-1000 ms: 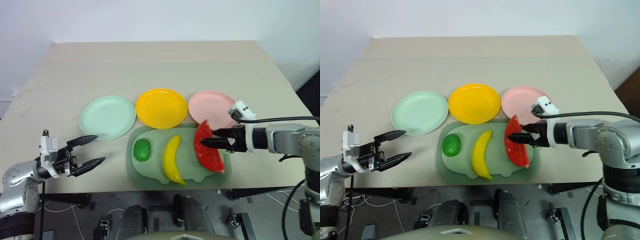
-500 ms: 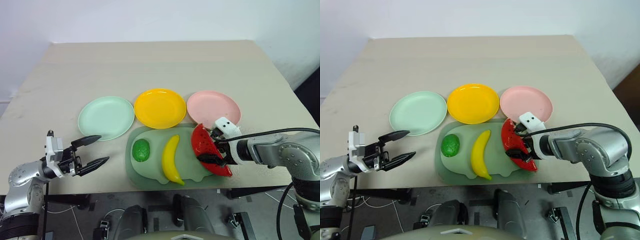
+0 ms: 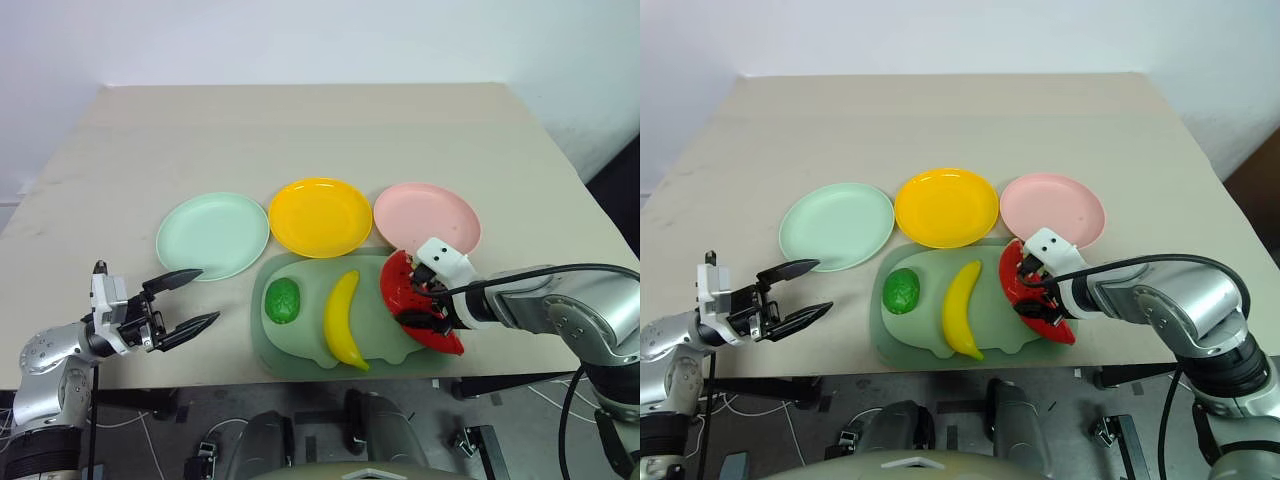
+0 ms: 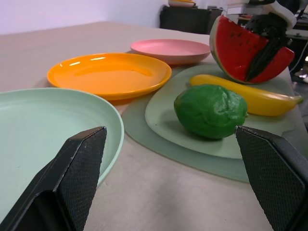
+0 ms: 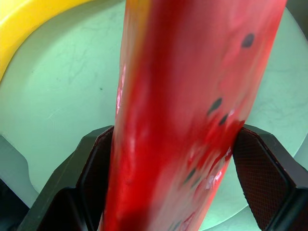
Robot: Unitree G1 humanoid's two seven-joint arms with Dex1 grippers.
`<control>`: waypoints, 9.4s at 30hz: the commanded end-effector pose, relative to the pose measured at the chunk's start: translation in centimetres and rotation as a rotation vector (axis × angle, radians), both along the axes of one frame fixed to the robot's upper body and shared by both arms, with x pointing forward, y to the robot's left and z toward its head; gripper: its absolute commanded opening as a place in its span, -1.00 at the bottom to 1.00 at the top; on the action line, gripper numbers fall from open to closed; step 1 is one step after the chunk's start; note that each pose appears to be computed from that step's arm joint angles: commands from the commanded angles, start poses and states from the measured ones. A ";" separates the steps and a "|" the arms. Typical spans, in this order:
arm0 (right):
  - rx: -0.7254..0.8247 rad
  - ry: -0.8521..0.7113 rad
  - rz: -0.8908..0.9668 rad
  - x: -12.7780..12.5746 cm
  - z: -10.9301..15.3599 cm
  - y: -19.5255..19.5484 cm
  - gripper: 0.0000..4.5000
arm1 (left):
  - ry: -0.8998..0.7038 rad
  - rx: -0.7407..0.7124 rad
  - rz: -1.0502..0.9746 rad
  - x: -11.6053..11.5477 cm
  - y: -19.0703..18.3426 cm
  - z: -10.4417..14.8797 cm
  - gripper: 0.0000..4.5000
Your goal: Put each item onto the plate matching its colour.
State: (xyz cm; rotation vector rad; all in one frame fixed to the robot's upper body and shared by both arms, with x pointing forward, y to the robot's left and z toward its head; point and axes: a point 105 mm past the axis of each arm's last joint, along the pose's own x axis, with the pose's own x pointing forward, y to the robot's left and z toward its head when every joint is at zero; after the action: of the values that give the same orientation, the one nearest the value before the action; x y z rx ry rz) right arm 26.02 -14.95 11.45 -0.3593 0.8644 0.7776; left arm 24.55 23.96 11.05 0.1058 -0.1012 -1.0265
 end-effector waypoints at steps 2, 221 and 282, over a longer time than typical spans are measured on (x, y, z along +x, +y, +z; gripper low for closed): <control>0.171 -0.096 0.027 2.2 5.2 0.5 0.50 | -0.008 0.004 0.005 -0.1 0.1 -0.1 1.00; 0.376 -0.545 0.370 0.4 5.4 -11.8 1.00 | 0.561 0.257 0.437 2.1 -15.9 -0.7 0.83; 0.427 -0.619 0.327 1.1 5.8 -10.4 1.00 | -0.019 0.211 0.699 6.1 3.1 11.6 0.99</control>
State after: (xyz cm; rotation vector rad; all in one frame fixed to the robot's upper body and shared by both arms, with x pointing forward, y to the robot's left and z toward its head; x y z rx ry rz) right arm 27.17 -25.44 15.91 -0.3124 0.0960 1.0561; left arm 31.50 27.12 20.75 0.2897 0.1131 -0.2868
